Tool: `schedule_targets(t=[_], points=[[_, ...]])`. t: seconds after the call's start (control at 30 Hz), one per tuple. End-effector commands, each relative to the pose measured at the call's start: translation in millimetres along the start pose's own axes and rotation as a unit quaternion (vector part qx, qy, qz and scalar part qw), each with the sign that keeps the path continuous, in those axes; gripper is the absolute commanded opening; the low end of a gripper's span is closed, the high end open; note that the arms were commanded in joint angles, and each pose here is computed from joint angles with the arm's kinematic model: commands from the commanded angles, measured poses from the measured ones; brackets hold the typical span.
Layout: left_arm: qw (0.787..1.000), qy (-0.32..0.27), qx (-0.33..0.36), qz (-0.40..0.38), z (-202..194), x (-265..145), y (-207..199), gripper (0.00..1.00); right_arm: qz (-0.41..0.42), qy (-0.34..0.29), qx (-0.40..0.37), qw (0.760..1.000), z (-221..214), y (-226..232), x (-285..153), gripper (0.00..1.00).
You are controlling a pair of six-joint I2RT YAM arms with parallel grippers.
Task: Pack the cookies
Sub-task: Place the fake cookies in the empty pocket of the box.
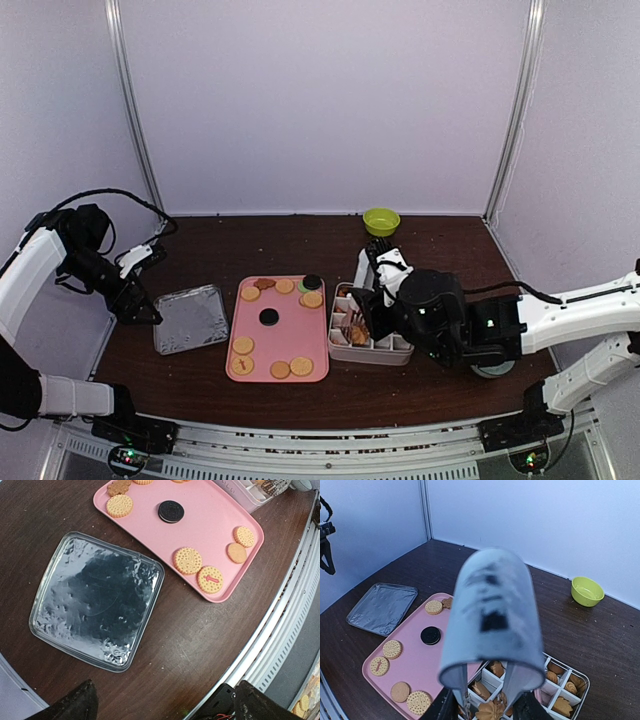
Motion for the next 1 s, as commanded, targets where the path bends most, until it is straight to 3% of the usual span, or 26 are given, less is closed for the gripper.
schedule_targets(t=[0.0, 0.47, 0.7, 0.97], points=[[1.000, -0.013, 0.007, 0.014, 4, -9, -1, 0.97, -0.011, -0.008, 0.002, 1.000, 8, -9, -7, 0.37], [1.000, -0.014, 0.006, 0.010, 5, -9, 0, 0.97, 0.004, -0.020, 0.010, 1.000, 20, -10, -18, 0.36], [1.000, -0.014, 0.006, 0.011, 5, -9, 0, 0.96, 0.006, -0.034, -0.007, 0.999, 39, 13, 3, 0.35], [1.000, -0.010, 0.010, 0.016, 1, -8, -2, 0.96, 0.005, -0.019, -0.024, 1.000, 31, 30, 25, 0.32]])
Point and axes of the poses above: each gripper's point midway between its finger pads, its own x axis out along the fingers, its own y axis along the line the jaws close on, z = x × y, the point moved 8 cm from there along -x, back along the fingers, and after that the axes turned 1 degree about x, right-handed, at the moved point
